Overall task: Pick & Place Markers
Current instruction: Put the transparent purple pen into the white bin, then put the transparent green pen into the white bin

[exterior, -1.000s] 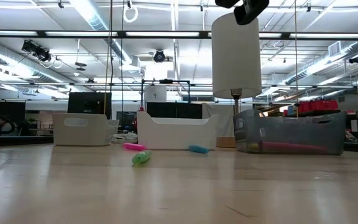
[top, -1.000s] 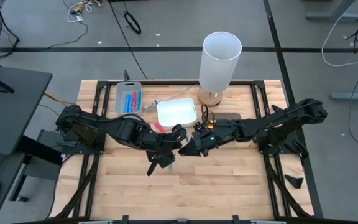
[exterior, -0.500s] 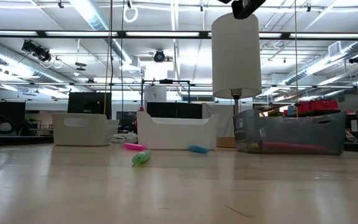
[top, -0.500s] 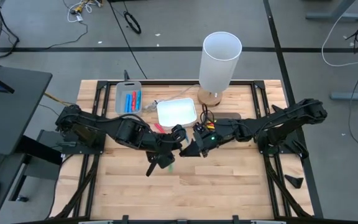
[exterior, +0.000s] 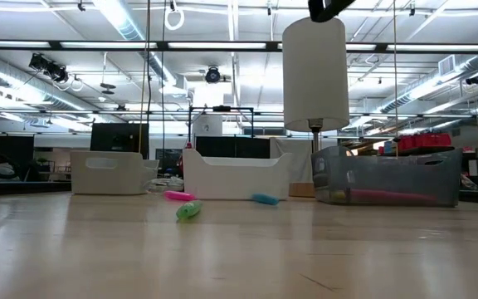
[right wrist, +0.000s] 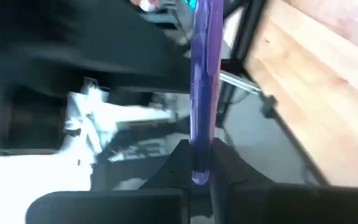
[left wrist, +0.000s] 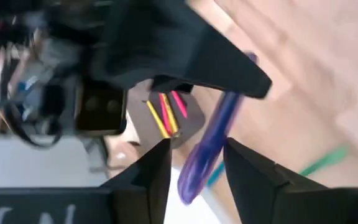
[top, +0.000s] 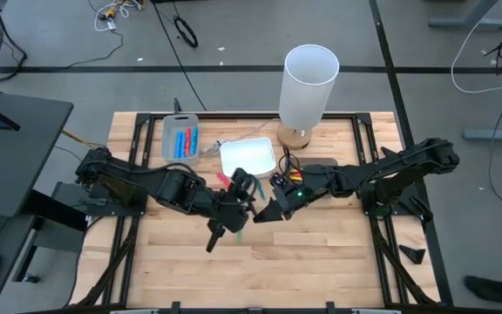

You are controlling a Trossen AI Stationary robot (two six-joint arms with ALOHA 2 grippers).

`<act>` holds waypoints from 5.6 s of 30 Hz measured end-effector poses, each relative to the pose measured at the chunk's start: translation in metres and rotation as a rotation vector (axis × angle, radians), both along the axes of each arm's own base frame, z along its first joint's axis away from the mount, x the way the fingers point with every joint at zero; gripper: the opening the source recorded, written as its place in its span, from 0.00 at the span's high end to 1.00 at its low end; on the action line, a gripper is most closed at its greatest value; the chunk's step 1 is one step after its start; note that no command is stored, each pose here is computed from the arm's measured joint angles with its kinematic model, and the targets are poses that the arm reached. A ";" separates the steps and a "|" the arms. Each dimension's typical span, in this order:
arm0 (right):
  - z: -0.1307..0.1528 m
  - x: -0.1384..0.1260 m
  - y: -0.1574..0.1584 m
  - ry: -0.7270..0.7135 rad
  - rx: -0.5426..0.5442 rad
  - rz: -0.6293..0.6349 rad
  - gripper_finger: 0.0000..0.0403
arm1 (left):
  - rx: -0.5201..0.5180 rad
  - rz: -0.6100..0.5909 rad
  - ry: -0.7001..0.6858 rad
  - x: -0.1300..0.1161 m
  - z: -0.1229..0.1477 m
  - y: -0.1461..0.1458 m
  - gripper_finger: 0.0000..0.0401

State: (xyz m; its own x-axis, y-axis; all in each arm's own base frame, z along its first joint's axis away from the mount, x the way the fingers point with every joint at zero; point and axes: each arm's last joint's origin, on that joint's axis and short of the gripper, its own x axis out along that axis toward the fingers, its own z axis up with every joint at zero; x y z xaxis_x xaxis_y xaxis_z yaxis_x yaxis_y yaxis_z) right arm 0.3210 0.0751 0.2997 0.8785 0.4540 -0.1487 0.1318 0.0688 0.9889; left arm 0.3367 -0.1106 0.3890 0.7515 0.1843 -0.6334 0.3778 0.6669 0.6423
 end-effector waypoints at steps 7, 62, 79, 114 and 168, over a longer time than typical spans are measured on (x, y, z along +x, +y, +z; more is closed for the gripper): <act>-0.014 -0.001 -0.013 0.058 -0.163 0.076 0.96 | -0.407 0.278 -0.102 -0.016 0.016 0.004 0.54; -0.027 0.057 -0.054 0.487 -1.632 0.704 0.96 | -0.855 0.835 0.119 -0.068 0.003 -0.022 0.52; -0.021 0.075 -0.116 0.408 -1.810 0.578 0.96 | -0.859 0.848 0.104 -0.068 0.003 -0.022 0.52; -0.132 0.101 -0.156 0.670 -1.661 0.787 0.81 | -0.851 0.881 0.037 -0.067 0.004 -0.020 0.52; 0.089 0.013 0.054 -0.221 -1.529 0.085 0.72 | -1.129 1.165 -0.042 -0.062 0.005 -0.015 0.52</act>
State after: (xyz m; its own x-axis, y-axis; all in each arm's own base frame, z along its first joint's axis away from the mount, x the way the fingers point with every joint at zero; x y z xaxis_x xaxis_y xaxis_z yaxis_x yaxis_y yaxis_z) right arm 0.3344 0.1294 0.3885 0.9253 0.0430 -0.3769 -0.0590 0.9978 -0.0308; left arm 0.2752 -0.1252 0.3938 0.5642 0.1163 -0.8174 -0.6469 0.6775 -0.3502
